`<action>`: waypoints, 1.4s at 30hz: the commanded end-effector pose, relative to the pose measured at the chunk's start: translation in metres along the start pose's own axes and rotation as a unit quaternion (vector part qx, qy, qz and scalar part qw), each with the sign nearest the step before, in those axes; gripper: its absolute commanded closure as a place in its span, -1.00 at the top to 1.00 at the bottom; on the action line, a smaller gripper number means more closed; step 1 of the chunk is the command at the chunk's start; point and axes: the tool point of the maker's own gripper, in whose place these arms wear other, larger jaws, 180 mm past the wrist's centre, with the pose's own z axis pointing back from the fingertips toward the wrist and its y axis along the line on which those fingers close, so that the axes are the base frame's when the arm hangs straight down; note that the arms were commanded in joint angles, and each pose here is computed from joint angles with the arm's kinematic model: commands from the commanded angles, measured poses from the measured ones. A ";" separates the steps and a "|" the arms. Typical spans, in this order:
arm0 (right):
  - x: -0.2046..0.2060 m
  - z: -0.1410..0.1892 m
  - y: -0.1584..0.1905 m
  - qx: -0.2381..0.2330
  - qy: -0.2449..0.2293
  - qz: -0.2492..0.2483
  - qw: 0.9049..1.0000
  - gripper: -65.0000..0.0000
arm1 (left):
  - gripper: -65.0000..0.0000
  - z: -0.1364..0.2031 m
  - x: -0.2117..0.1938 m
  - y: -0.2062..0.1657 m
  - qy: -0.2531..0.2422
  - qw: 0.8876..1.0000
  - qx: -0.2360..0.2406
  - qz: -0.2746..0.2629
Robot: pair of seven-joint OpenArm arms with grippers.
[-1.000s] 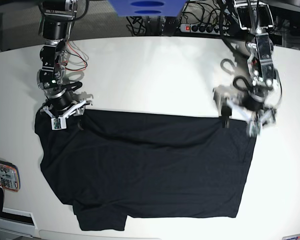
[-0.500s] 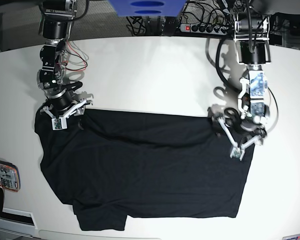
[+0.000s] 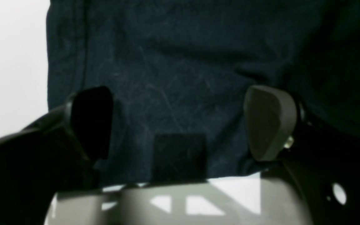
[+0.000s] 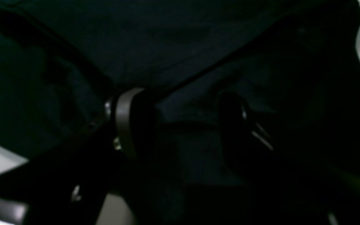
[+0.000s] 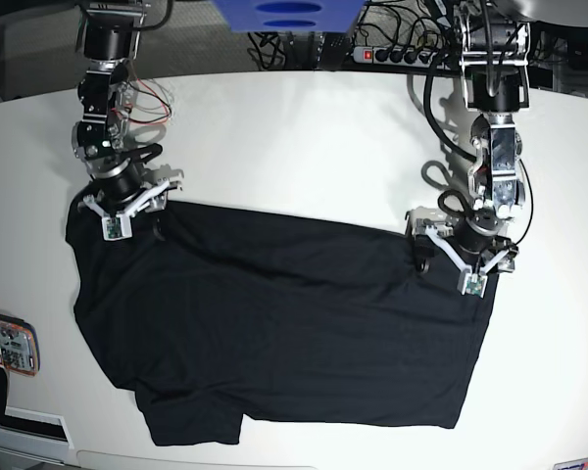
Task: Fold the T-shirt properly
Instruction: 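Grasp the shirt edge with both grippers and drag it back toward the robot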
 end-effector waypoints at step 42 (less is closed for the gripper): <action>-0.095 0.087 0.007 -0.006 0.133 0.033 0.991 0.07 | 1.00 0.163 -0.152 -0.007 0.172 0.983 0.054 -0.031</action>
